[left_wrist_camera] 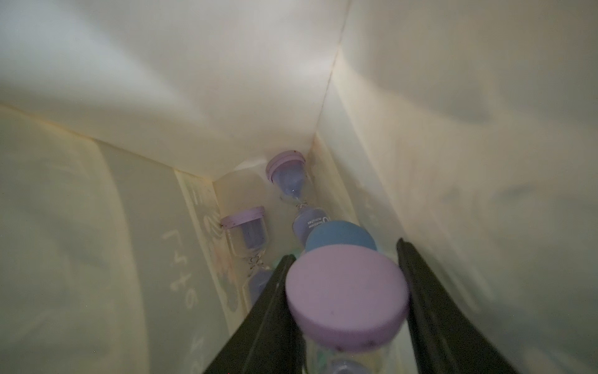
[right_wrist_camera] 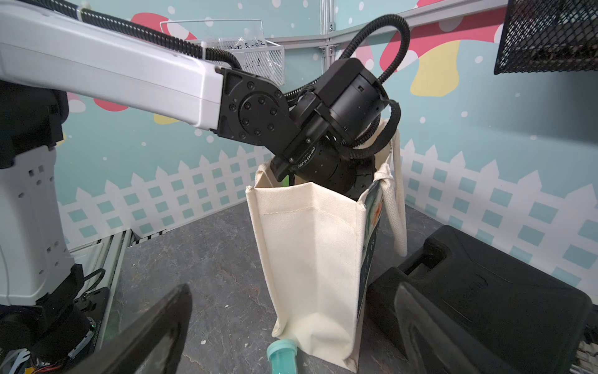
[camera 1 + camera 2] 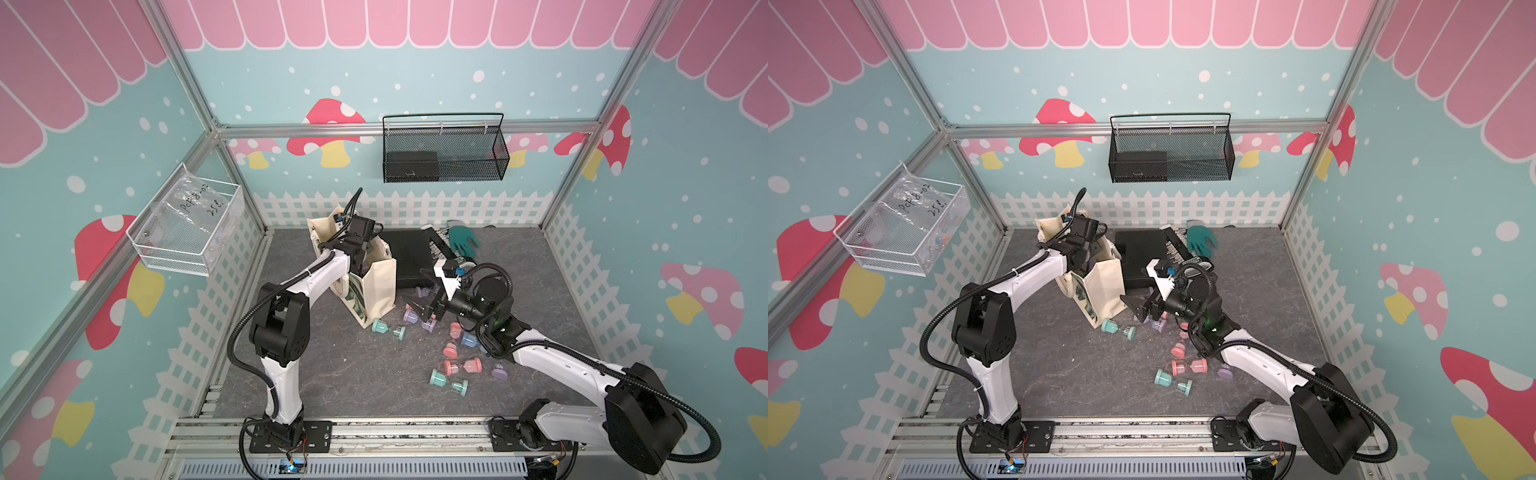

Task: Put the hourglass into the canvas bag
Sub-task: Place the hourglass in the canvas bag.

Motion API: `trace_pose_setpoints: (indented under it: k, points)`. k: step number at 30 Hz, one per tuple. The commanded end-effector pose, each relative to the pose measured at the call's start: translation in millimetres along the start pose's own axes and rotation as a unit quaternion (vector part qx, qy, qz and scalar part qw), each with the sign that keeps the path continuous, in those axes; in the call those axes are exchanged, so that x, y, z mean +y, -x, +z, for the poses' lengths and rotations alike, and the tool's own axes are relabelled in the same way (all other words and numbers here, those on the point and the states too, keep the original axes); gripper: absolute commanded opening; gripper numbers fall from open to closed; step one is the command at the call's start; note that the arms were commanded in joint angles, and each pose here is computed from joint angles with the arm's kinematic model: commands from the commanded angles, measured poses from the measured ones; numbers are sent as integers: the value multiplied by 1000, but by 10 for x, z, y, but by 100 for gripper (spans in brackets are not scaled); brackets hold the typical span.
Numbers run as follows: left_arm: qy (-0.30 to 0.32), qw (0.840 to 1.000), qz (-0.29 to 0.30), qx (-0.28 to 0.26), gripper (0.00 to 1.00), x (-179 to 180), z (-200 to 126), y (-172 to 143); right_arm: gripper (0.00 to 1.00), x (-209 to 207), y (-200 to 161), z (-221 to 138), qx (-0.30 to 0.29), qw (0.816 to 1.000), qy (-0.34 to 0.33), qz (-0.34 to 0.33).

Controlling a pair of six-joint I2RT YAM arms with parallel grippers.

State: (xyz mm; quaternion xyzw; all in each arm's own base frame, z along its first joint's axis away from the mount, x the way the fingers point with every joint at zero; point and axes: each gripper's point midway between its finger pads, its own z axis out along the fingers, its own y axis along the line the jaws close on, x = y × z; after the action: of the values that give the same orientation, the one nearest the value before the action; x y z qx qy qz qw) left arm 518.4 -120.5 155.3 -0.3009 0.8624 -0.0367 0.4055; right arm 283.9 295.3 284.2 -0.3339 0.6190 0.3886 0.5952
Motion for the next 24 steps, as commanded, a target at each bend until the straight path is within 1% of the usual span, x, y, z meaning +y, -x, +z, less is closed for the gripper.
trace_pose_setpoints:
  k: [1,3,5,8,13,16,19,24]
  points:
    - [6,1000,-20,3,38,42,25,-27,99,8,110,-58,-20,1000,-4,-19]
    - [3,1000,-19,0,42,30,-12,-3,100,-1,100,-64,-20,1000,-7,-20]
    - [4,1000,-21,-6,50,43,-41,21,100,-2,113,-63,-21,1000,-7,-18]
    - [2,1000,-20,-8,52,46,-73,51,100,16,138,-76,-24,1000,-5,-19]
    - [-2,1000,-22,-14,58,51,-150,101,100,26,165,-109,-28,999,-6,-21]
    - [-12,1000,-23,-17,59,15,-219,149,100,43,194,-129,-32,999,-5,-21]
    - [-28,999,-30,-23,60,-27,-344,243,100,58,227,-141,-35,999,-3,-19]
    - [-59,997,-40,-41,63,-103,-642,465,100,78,231,-162,-36,999,0,-11]
